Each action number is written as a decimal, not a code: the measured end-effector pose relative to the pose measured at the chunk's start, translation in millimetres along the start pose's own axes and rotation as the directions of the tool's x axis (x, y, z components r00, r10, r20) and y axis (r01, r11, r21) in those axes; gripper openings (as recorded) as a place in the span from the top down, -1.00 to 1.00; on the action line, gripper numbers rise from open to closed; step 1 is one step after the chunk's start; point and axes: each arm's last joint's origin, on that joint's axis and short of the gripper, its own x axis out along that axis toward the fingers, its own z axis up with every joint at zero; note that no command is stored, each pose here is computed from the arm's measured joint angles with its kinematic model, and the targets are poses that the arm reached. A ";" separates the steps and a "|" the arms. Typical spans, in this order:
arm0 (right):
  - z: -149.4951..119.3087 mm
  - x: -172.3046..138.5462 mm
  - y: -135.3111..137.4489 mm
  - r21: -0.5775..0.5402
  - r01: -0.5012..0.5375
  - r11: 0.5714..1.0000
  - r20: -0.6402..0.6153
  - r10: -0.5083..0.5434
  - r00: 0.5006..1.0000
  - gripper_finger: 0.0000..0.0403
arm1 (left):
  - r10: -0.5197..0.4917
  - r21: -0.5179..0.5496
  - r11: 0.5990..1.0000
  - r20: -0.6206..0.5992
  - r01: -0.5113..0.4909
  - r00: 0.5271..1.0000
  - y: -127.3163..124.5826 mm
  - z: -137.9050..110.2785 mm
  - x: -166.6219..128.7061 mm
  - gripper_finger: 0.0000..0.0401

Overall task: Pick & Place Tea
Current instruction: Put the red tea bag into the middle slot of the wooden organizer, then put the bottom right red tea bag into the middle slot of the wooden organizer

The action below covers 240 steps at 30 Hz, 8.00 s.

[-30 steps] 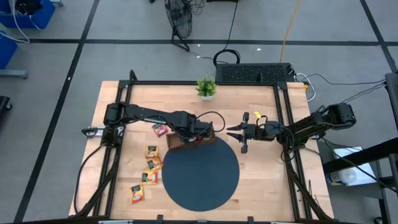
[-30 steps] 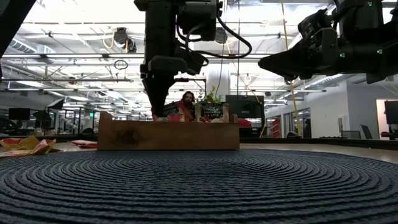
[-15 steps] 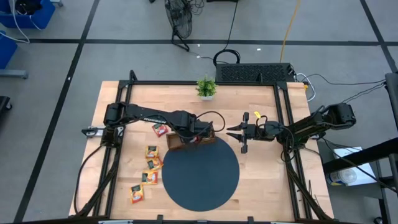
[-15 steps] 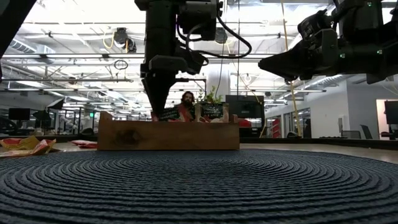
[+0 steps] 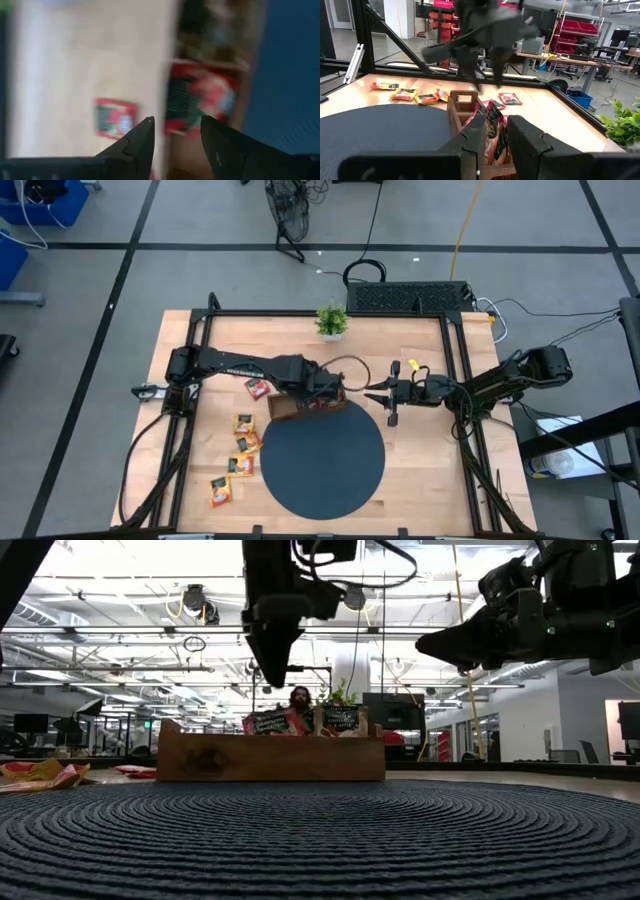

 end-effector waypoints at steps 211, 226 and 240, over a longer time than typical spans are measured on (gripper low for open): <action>-20.8 -2.4 -38.9 0.129 0.312 0.941 -0.200 -0.284 0.938 0.65 | -0.157 -0.598 0.795 -0.047 0.098 0.986 165.1 -121.9 161.0 -0.56; -21.2 -2.4 -38.9 0.121 0.311 0.943 -0.203 -0.283 0.937 0.65 | -0.115 -0.526 0.845 0.000 0.098 0.993 148.6 -117.2 148.0 0.56; -21.1 -2.4 -38.9 0.121 0.312 0.943 -0.203 -0.284 0.937 0.65 | 0.192 -0.056 0.979 -0.038 -0.194 0.981 109.1 -95.8 113.7 0.99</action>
